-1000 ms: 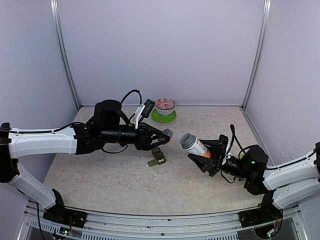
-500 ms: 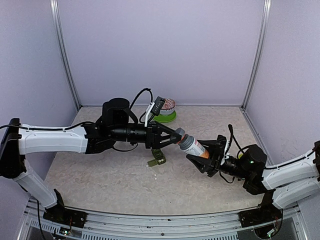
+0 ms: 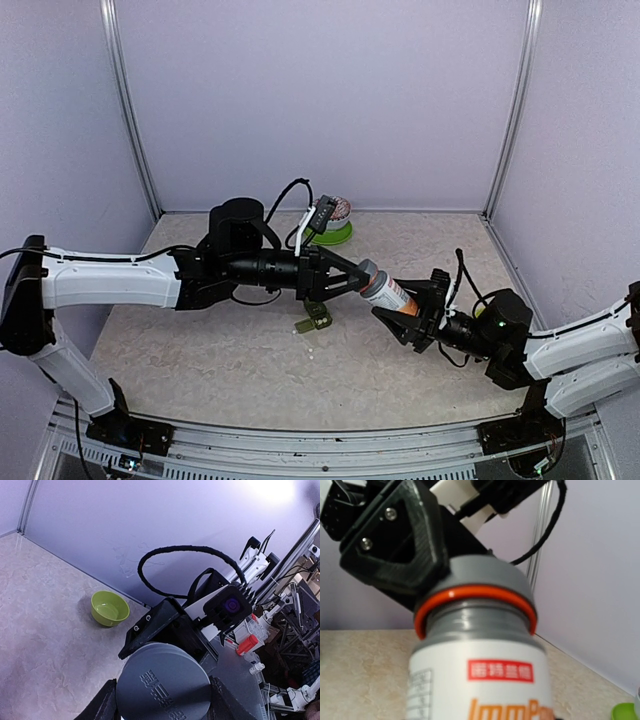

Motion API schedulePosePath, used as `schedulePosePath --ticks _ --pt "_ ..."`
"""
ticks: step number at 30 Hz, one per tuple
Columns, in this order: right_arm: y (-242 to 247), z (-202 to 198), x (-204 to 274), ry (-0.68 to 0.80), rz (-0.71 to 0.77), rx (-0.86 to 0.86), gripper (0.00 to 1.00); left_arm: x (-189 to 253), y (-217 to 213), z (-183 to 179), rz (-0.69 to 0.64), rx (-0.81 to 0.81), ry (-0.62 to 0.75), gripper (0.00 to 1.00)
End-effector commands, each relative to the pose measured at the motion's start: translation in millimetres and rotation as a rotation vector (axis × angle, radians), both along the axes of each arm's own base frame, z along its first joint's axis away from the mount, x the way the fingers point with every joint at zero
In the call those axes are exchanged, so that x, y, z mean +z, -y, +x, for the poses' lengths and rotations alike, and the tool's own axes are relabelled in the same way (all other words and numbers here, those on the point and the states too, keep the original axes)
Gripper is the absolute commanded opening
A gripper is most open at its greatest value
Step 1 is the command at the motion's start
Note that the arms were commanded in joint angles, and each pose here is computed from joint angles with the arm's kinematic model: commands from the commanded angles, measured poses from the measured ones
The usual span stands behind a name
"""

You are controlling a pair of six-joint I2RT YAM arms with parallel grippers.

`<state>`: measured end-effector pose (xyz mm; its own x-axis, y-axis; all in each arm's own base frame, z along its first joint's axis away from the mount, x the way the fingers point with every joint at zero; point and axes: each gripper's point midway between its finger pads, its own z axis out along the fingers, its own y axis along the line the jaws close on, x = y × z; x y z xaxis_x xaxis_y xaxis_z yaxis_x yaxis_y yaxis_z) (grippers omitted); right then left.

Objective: Sort the pills into containers
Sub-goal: Close the lid of the pill bottle.

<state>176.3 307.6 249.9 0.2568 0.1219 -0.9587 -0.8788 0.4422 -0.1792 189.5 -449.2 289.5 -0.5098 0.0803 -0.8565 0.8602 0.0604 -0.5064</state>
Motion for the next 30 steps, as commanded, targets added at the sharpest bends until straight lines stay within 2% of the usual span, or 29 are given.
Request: schedulePosePath --ticks 1,13,19,30 --pt "-3.4 6.2 16.1 0.033 0.016 -0.035 0.40 4.5 10.5 -1.9 -0.011 -0.021 -0.018 0.38" --pt "-5.0 15.8 18.3 0.120 -0.099 -0.173 0.39 -17.0 18.2 11.5 0.063 0.031 -0.121 0.36" --pt "6.7 30.3 25.7 0.153 -0.101 -0.368 0.36 -23.7 16.2 16.0 0.043 0.079 -0.197 0.33" --pt "4.8 31.7 32.3 0.257 -0.141 -0.546 0.37 -36.5 16.1 21.6 0.062 0.123 -0.262 0.32"
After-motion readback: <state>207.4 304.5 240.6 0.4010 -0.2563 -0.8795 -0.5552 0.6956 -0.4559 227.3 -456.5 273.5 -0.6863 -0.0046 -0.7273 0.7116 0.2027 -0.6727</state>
